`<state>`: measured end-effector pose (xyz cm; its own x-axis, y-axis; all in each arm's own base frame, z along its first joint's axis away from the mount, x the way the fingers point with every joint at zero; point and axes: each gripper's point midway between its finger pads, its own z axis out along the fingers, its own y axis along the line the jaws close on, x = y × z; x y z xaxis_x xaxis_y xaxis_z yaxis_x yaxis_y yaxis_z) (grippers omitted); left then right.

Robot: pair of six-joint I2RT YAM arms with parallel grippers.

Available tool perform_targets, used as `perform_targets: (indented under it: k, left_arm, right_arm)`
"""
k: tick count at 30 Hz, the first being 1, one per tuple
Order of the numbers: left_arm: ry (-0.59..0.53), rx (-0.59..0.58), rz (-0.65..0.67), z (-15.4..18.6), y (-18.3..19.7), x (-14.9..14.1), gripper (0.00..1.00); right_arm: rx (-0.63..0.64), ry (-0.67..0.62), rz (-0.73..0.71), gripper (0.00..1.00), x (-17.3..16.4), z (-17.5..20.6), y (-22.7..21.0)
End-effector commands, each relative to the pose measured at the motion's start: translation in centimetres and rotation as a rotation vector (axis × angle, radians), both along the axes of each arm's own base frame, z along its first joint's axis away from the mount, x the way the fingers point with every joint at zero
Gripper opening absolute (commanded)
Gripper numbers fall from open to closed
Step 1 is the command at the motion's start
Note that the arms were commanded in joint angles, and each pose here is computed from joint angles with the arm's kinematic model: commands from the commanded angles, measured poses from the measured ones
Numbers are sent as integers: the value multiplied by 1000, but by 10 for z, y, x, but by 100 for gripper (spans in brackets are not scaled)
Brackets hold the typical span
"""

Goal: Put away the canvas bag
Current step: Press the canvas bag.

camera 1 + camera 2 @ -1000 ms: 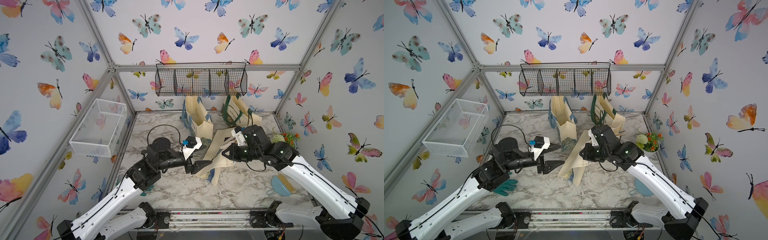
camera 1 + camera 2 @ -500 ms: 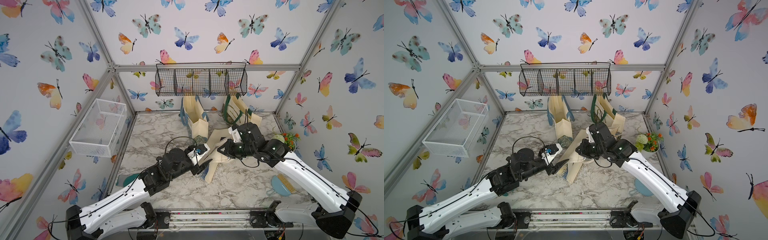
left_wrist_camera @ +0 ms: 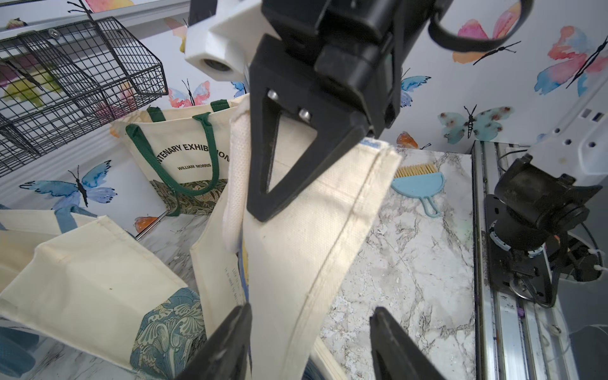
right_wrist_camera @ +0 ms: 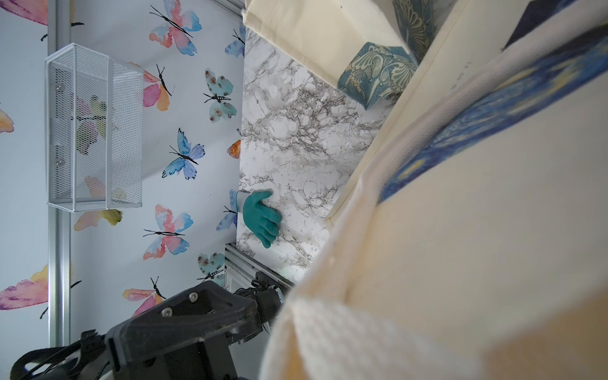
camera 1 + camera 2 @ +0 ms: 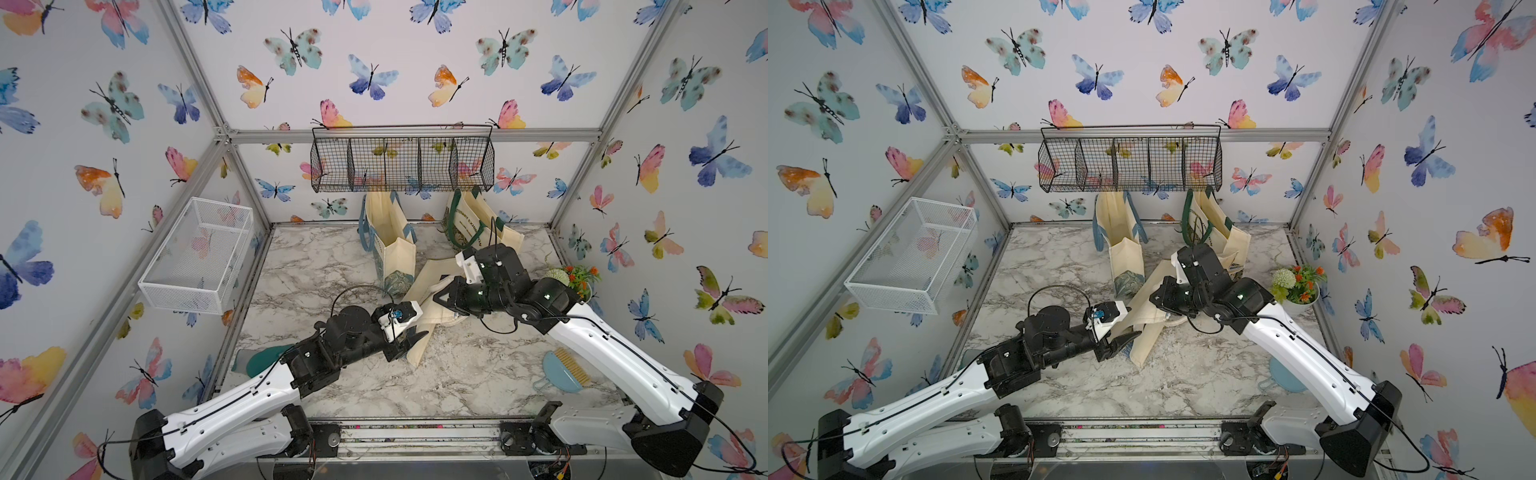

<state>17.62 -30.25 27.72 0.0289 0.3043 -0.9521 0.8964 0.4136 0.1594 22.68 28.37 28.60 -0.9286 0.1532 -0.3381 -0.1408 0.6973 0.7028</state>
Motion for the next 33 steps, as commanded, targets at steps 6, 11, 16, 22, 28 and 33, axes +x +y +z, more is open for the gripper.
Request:
perform_targets:
  k: [6, 11, 16, 22, 28, 33]
  left_arm:
    - [32, 80, 207, -23, 6, 35, 60]
    - [73, 174, 359, -40, 12, 59, 60]
    - [91, 198, 370, -49, 10, 62, 0]
    - [118, 176, 335, -54, 9, 53, 4]
    - [172, 145, 353, -74, 13, 49, 65]
    - [209, 157, 362, -94, 15, 47, 0]
  right_arm:
    - [83, -57, 26, 1, 2, 26, 9]
    - [95, -60, 27, 1, 2, 29, 10]
    - [93, -64, 22, 1, 1, 30, 8]
    - [95, -68, 23, 1, 1, 31, 8]
    - [117, -78, 32, 1, 0, 39, 10]
    - [127, -86, 31, 1, 0, 42, 10]
